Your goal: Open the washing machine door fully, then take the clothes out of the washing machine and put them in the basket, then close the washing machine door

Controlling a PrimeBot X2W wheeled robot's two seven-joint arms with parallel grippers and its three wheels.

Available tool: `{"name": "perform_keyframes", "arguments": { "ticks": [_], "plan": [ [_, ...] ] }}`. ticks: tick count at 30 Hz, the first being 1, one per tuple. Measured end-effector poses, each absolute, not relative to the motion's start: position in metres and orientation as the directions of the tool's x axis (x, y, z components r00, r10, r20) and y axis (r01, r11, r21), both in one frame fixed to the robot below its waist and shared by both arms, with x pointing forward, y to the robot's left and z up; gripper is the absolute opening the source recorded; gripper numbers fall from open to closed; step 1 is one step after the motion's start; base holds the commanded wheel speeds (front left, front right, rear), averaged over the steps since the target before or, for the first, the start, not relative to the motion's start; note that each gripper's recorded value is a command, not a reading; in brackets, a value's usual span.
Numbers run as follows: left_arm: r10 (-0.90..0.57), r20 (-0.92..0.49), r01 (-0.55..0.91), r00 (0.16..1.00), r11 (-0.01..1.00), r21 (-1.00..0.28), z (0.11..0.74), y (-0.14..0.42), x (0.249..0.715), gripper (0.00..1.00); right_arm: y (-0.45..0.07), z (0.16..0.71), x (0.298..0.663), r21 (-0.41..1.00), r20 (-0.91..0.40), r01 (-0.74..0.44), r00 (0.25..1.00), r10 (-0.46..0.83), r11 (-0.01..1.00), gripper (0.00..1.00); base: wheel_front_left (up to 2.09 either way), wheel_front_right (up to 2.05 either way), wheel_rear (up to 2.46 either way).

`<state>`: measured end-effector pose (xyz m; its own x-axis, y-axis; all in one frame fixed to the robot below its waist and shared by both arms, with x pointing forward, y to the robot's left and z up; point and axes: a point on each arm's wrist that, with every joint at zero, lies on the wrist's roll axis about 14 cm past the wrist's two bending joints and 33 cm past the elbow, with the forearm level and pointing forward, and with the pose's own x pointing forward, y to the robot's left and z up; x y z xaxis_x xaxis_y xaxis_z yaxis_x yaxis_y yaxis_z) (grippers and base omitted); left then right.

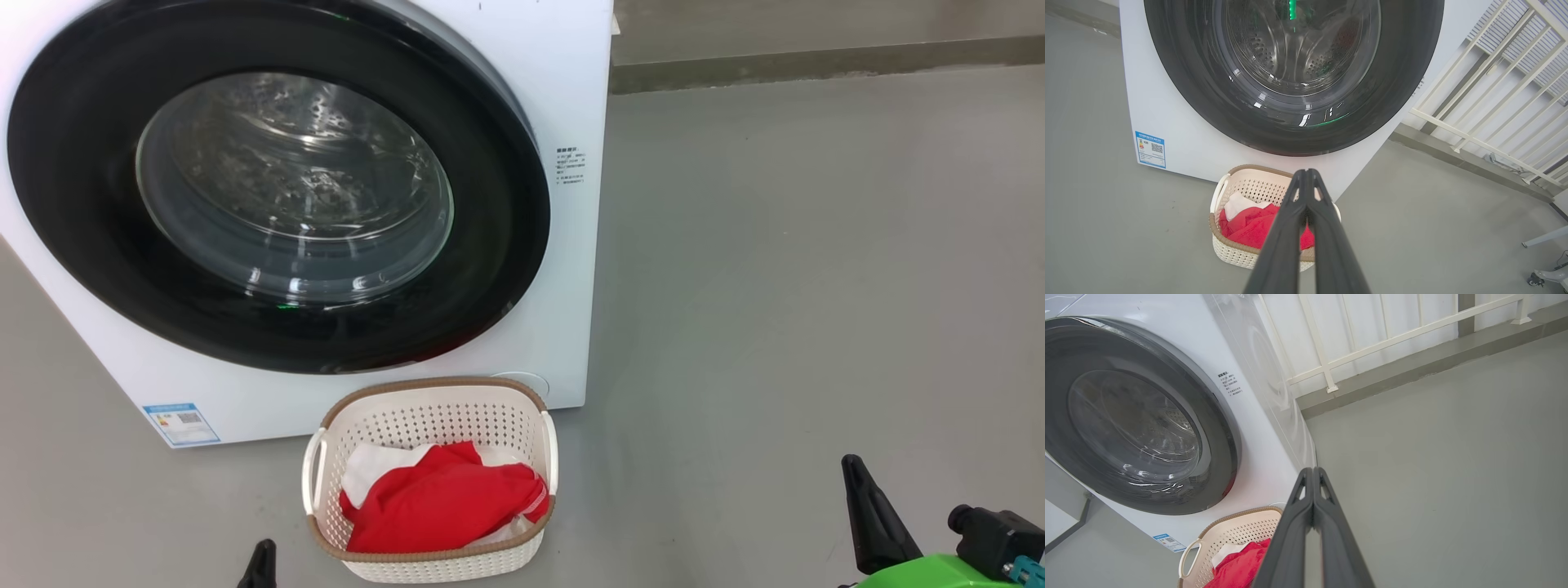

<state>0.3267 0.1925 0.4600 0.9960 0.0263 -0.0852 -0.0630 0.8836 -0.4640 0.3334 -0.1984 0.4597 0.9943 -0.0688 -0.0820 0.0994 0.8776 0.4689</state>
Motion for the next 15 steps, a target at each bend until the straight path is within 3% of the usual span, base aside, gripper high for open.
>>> {"name": "perform_keyframes", "arguments": {
  "ticks": [15],
  "plan": [
    [0.037, -0.105, -0.093, 0.994, 0.803, -0.589, 0.4598, 0.1944, 0.3332, 0.0, -0.201, 0.4571, 0.3369, 0.596, -0.11, 0.131, 0.991, -0.081, 0.793, 0.0, 0.0, 0.0, 0.0]
  ]
}}
